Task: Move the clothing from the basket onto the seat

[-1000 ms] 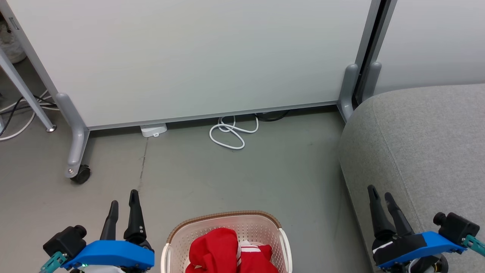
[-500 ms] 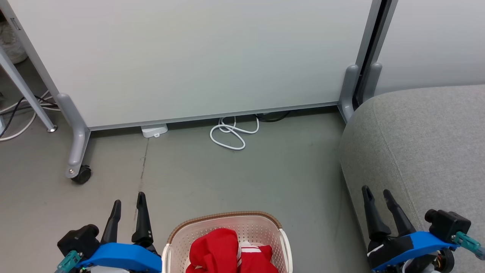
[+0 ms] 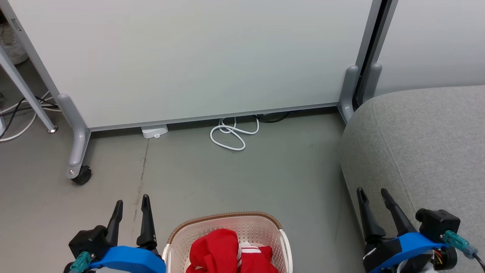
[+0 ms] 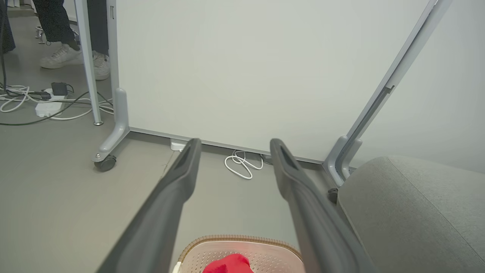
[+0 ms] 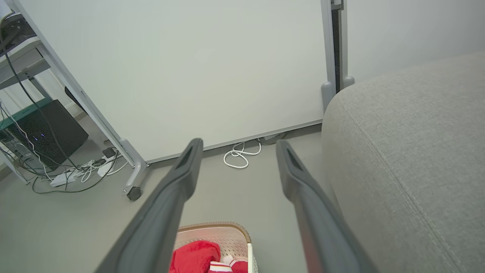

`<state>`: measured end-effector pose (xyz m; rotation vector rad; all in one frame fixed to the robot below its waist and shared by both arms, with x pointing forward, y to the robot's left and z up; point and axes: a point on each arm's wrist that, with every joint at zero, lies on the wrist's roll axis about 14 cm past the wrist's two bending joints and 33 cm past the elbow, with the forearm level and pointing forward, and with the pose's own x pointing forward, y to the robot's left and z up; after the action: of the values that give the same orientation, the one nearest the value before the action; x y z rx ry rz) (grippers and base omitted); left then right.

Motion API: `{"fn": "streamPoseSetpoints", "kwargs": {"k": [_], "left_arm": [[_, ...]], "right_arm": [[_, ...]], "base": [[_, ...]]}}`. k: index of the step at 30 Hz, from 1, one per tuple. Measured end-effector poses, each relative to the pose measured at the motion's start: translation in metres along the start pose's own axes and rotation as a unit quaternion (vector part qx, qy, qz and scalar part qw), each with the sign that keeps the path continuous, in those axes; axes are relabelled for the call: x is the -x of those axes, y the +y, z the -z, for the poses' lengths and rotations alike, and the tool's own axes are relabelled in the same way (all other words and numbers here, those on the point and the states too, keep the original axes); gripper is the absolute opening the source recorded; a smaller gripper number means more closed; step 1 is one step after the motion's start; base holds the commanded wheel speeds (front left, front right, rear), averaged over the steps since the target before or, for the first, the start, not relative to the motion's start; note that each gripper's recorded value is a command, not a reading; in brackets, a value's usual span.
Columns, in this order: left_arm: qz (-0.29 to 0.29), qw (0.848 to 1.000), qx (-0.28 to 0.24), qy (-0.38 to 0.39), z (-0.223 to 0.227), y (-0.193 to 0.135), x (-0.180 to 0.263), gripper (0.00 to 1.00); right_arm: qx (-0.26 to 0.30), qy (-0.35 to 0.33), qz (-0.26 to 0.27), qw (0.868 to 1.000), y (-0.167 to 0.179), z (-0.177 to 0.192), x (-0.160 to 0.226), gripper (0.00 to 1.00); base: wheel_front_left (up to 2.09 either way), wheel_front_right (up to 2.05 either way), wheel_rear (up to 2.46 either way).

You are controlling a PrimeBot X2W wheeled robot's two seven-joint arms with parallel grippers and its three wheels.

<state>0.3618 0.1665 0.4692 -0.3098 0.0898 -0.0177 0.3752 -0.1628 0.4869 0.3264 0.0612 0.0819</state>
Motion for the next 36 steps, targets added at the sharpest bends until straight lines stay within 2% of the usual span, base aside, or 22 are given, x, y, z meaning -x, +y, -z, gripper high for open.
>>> {"fn": "streamPoseSetpoints", "kwargs": {"k": [15,36], "left_arm": [[0.004,0.999,-0.049,0.003,0.007,0.001,0.002,1.0],[0.017,0.996,-0.082,0.002,0.012,-0.005,0.004,1.0]], "right_arm": [[0.073,0.007,-0.013,0.997,0.005,0.001,0.0,1.0],[0.149,-0.001,-0.027,0.989,0.01,0.0,0.001,1.0]], "base": [[0.0,0.0,0.0],[0.0,0.0,0.0]]}}
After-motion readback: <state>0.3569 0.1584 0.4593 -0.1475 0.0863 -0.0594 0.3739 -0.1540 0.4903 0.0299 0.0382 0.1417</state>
